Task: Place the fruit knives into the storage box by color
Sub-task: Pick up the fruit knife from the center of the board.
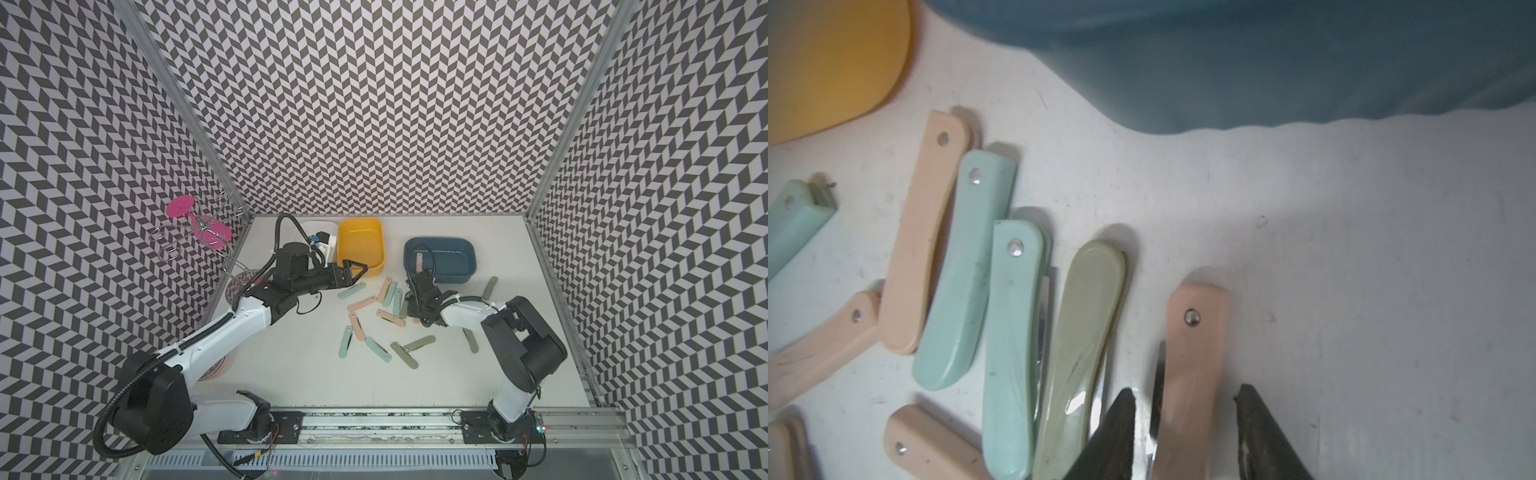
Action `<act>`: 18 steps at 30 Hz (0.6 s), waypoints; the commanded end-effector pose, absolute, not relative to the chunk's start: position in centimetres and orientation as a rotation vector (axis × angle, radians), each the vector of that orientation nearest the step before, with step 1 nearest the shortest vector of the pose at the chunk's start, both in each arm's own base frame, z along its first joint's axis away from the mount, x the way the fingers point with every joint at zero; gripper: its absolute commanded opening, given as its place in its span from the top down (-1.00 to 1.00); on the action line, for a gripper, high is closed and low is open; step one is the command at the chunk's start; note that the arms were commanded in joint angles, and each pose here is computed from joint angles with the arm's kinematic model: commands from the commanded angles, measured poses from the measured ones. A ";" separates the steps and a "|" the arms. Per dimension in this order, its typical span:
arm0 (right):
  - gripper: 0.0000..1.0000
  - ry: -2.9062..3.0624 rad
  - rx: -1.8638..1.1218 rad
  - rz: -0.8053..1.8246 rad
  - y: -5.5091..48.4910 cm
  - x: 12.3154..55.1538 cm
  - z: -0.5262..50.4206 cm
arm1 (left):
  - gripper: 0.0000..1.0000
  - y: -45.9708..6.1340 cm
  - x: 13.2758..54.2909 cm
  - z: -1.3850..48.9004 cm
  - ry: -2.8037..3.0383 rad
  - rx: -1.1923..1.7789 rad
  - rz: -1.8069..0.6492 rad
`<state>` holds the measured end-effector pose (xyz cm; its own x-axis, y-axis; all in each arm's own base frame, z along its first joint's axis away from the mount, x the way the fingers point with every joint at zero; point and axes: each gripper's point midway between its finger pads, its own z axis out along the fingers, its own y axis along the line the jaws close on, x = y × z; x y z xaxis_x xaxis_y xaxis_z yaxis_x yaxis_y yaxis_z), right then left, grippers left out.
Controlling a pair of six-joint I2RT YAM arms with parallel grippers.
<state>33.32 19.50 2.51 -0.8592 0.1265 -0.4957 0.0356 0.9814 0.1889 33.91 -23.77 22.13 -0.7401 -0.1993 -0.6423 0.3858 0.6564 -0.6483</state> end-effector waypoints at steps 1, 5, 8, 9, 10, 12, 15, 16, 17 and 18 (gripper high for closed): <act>0.26 2.614 0.095 0.111 17.9 32.5 1.4 | -1.00 -24.2 33.8 22.2 2.150 0.157 -1.084; 0.31 2.614 0.101 0.072 17.1 32.1 1.3 | -1.00 -24.2 33.8 22.3 2.148 0.157 -1.085; 0.32 2.613 0.099 0.071 17.0 32.0 1.4 | -1.00 -24.3 33.8 22.2 2.149 0.157 -1.087; 0.32 2.611 0.100 0.080 17.0 32.0 1.5 | -1.00 -24.3 33.7 22.2 2.150 0.157 -1.087; 0.28 2.609 0.097 0.094 17.2 31.9 1.6 | -1.00 -24.3 33.7 22.1 2.152 0.156 -1.089; 0.09 2.607 0.097 0.133 17.5 31.8 1.9 | -1.00 -24.3 33.7 22.2 2.148 0.156 -1.088; -0.05 2.618 0.096 0.183 18.1 31.3 2.0 | -1.00 -24.2 33.6 22.2 2.149 0.154 -1.088; -0.06 2.620 0.096 0.198 18.3 31.1 2.1 | -1.00 -24.3 33.6 22.2 2.149 0.154 -1.089; -0.07 2.621 0.092 0.204 18.4 30.9 2.1 | -1.00 -24.3 33.6 22.3 2.147 0.156 -1.090; -0.08 2.625 0.092 0.210 18.6 30.7 2.0 | -1.00 -24.3 33.6 22.3 2.148 0.157 -1.090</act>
<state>32.11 18.18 2.41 -0.8526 0.1049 -0.5120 0.0343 0.9888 0.1454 33.83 -23.86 22.03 -0.7424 -0.1991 -0.6397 0.3873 0.6515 -0.6523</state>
